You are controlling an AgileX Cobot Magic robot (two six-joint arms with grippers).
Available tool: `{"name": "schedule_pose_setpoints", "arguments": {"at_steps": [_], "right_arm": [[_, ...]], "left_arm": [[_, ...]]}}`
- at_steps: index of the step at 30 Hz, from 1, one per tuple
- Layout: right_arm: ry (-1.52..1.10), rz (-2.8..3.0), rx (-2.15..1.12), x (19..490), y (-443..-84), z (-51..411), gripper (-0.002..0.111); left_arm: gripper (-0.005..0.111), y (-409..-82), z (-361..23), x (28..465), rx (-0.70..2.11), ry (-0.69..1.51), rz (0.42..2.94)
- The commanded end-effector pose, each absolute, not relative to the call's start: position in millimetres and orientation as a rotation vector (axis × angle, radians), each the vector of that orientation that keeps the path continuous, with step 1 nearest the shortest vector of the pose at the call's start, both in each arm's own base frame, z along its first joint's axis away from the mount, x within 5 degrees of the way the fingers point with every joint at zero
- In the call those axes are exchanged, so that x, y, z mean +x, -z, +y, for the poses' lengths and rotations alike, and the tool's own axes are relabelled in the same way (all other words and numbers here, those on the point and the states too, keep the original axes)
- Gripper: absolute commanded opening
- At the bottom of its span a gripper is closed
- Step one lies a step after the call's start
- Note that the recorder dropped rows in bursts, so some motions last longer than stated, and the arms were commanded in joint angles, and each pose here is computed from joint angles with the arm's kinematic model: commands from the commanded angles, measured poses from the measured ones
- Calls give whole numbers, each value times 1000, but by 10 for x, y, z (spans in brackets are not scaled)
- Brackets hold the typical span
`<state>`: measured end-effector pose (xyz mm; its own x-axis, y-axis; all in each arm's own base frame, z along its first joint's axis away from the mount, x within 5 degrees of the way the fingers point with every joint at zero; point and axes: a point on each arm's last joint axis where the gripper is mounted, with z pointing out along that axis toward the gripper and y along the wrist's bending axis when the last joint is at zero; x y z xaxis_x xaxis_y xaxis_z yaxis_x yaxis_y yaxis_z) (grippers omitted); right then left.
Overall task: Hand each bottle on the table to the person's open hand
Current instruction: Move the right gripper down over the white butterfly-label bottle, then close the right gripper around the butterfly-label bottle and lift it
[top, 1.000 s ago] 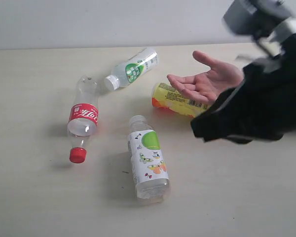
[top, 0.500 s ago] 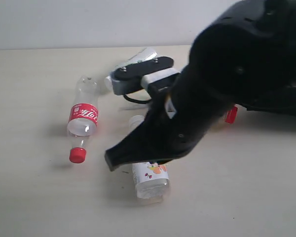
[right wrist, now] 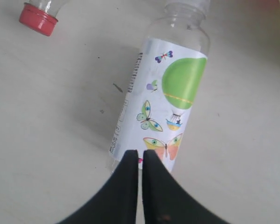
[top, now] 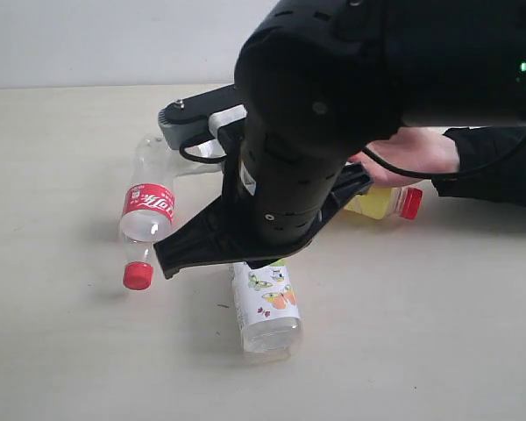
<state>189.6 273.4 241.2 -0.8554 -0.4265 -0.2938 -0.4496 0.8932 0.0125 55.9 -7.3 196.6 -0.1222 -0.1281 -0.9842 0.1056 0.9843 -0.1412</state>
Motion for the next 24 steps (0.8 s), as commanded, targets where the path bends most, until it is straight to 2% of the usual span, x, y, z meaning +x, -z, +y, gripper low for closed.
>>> {"name": "schedule_pose_setpoints", "arguments": {"at_steps": [1, 3, 6, 7, 8, 19, 24], "right_arm": [[-119, 2764, -653, 1906, -2435, 2747, 15], [-100, 2754, -660, 1917, -2430, 2741, 31], [-80, 2755, -612, 1946, -2389, 2751, 67], [-61, 2759, -596, 1961, -2353, 2757, 75], [-49, 2766, -588, 1971, -2317, 2766, 79], [100, 2840, -637, 2091, -1754, 2890, 82], [53, 2823, -638, 2178, -1625, 2931, 94]], "left_arm": [[0, -1961, -72, 556, -23, 202, 1676], [0, -1961, -72, 556, -23, 202, 1676], [0, -1961, -72, 556, -23, 202, 1676], [0, -1961, -72, 556, -23, 202, 1676], [0, -1961, -72, 556, -23, 202, 1676], [0, -1961, -72, 556, -23, 202, 1676], [0, -1961, -72, 556, -23, 202, 1676]]}}
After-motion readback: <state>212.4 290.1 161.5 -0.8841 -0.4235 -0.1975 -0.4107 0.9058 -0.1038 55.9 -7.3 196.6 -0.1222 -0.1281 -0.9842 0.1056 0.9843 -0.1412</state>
